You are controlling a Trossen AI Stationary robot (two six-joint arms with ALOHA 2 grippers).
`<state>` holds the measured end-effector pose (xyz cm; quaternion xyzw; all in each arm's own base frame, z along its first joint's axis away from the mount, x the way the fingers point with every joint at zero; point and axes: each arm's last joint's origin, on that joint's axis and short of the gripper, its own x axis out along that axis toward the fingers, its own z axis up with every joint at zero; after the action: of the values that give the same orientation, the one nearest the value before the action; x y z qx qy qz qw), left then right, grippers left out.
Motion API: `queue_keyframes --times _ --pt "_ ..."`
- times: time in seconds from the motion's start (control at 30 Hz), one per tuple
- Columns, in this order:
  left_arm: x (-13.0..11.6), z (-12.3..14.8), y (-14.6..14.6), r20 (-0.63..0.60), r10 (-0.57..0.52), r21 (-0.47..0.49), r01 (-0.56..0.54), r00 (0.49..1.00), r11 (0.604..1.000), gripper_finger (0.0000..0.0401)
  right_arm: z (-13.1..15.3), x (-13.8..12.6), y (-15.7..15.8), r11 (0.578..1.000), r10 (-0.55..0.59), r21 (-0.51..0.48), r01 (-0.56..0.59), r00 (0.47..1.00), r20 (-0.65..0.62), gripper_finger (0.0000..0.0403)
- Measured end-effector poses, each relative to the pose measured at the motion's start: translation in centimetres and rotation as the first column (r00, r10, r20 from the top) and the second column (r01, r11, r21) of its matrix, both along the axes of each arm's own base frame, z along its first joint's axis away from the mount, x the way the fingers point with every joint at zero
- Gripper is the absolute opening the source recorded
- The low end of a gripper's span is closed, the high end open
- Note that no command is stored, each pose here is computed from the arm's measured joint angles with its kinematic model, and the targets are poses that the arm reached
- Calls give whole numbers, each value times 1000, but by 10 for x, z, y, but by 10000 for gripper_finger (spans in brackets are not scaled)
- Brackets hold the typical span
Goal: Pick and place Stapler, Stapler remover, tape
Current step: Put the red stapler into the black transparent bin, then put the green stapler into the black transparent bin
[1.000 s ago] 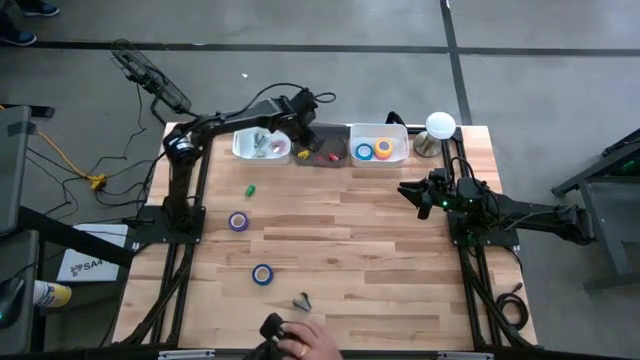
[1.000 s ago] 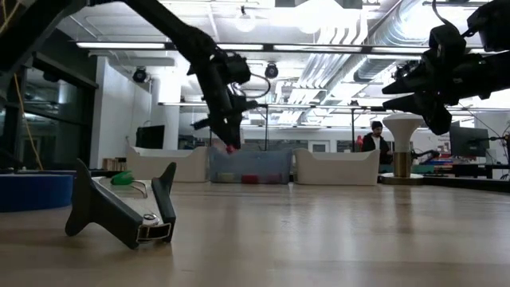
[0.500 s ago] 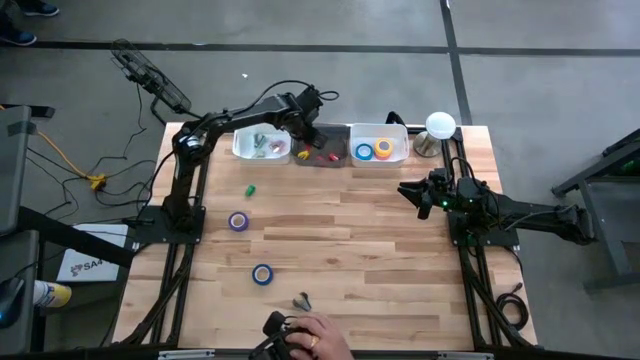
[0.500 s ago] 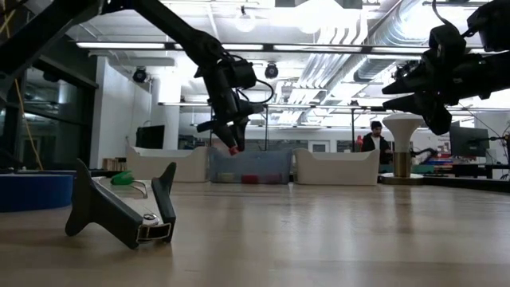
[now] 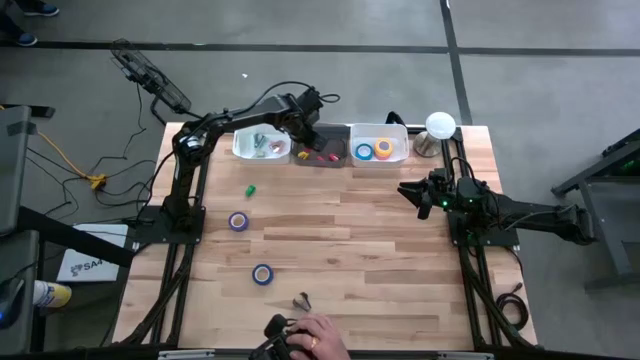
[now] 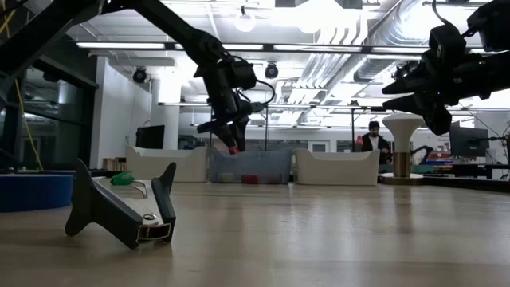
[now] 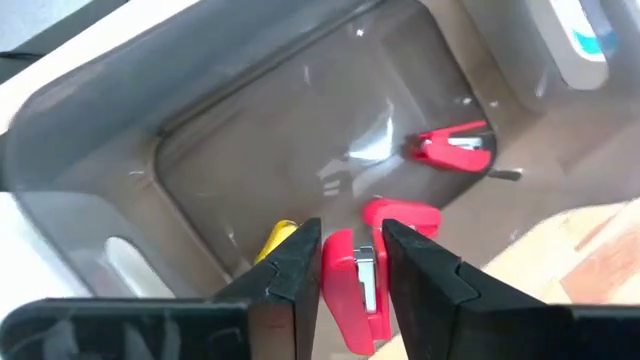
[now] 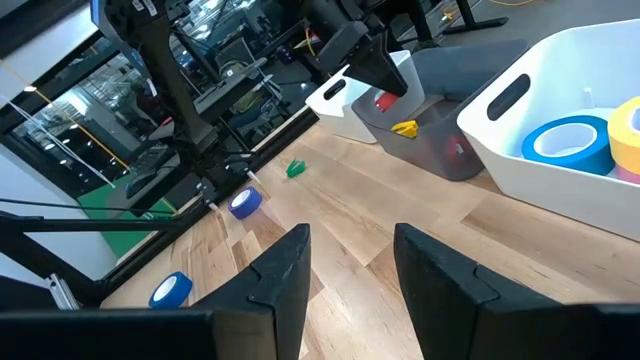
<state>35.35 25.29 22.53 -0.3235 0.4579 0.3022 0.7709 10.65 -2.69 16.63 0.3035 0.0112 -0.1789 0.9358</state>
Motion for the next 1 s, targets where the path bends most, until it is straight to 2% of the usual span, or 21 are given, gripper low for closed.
queue_keyframes --times 0.13,0.37,0.47,0.57,0.77,1.0 --pt "1 0 -1 0 -30 3 30 1000 1000 112 0 0 0 1000 0 0 0 1000 0 138" --pt "1 -1 -4 -7 -57 -15 57 998 998 191 0 0 0 1000 0 0 0 1000 0 138" --pt "0 -1 -5 -17 -58 -23 57 998 998 211 0 0 0 1000 0 0 0 1000 0 138" --pt "-5 4 -7 -36 -55 -28 54 998 998 217 0 0 0 1000 0 0 0 1000 0 138" --pt "-25 32 -19 -117 -19 1 19 993 1000 217 0 0 0 1000 0 0 0 1000 0 138" --pt "-51 48 -40 -237 37 -79 -57 971 995 217 0 0 0 1000 0 0 0 1000 0 138"
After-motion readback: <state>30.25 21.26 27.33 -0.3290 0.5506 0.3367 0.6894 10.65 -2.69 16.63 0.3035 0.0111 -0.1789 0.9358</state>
